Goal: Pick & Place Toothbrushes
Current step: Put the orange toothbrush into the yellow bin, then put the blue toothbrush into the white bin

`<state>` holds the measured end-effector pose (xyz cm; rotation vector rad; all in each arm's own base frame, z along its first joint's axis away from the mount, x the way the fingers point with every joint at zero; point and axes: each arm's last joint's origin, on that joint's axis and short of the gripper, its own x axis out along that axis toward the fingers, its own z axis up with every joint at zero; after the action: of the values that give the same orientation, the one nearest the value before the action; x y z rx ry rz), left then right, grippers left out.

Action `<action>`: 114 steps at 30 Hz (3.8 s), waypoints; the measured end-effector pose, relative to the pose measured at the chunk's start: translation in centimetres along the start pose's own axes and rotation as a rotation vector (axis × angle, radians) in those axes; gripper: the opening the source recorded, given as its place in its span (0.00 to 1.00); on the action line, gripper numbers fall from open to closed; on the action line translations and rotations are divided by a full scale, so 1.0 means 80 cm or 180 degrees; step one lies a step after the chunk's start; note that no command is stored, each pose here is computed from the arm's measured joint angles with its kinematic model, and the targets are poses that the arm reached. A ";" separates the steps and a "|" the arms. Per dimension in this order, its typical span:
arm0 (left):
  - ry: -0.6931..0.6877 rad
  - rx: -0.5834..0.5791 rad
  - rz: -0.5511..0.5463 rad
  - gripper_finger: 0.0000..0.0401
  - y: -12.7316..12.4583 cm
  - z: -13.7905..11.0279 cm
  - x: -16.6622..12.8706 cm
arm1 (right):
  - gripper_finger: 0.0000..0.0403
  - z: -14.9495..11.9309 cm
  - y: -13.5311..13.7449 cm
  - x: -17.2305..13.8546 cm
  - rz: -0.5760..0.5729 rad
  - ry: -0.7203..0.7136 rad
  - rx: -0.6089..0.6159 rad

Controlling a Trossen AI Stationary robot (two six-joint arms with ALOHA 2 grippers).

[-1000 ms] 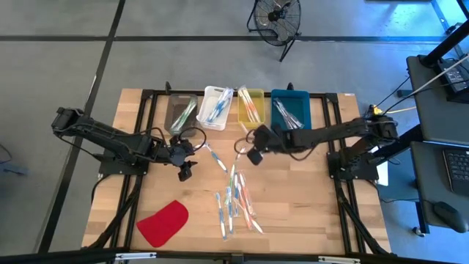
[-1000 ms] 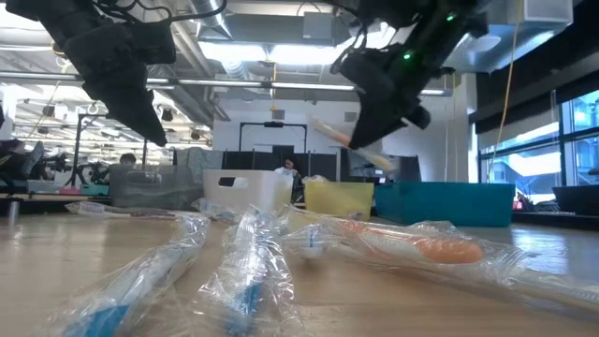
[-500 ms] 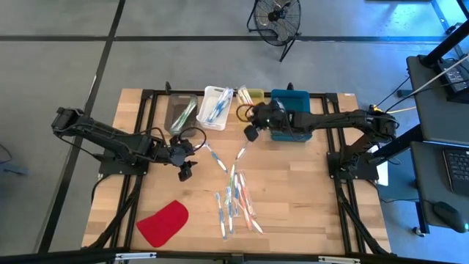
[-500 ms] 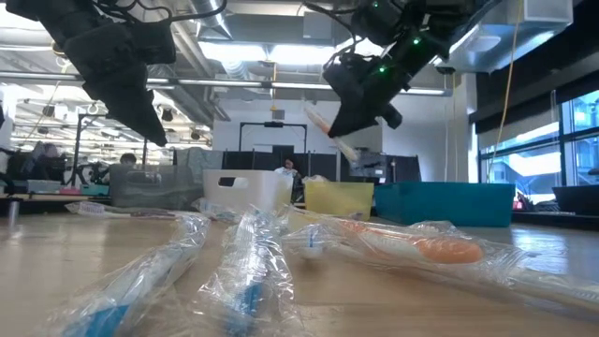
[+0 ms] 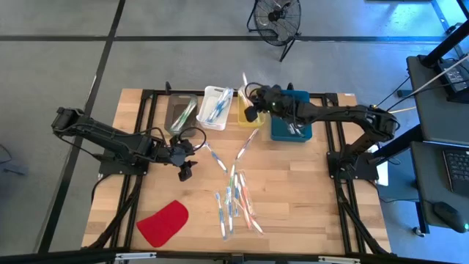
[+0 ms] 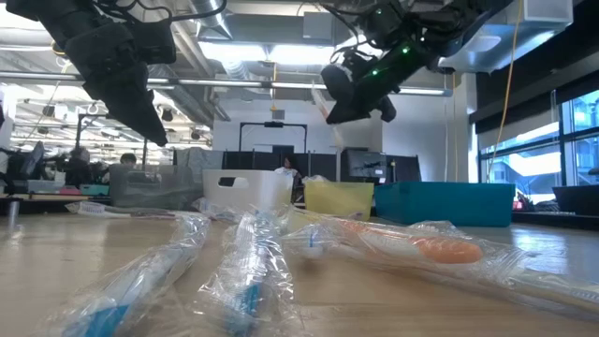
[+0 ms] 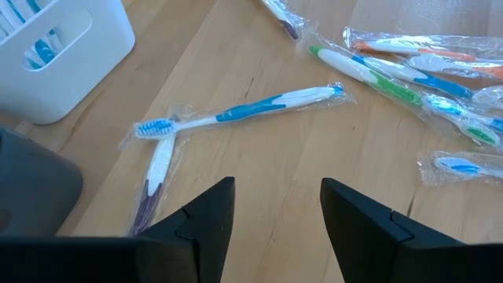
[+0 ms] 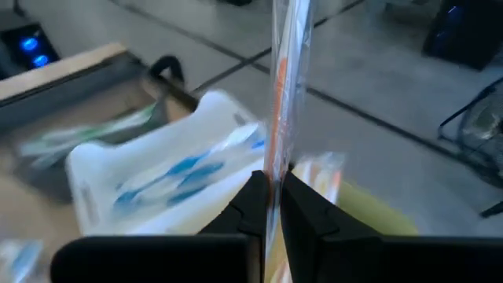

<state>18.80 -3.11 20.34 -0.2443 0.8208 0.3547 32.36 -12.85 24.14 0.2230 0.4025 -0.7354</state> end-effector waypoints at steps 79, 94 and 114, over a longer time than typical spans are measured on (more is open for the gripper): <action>0.0210 0.2259 -0.0376 0.38 0.041 0.020 0.155 | 0.42 -0.071 -0.060 0.069 0.0064 0.1249 0.0356; 0.0227 0.2330 -0.0436 0.08 0.034 0.016 0.155 | 0.21 -0.051 -0.049 0.040 0.0233 0.1205 0.0141; 0.0217 0.2228 -0.0311 0.06 0.018 0.012 0.151 | 0.03 -0.050 -0.005 -0.020 0.0397 0.1509 -0.0464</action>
<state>26.45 1.12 11.79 0.3580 0.9482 -0.0460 29.90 -10.89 21.22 0.2824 0.8817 -0.5229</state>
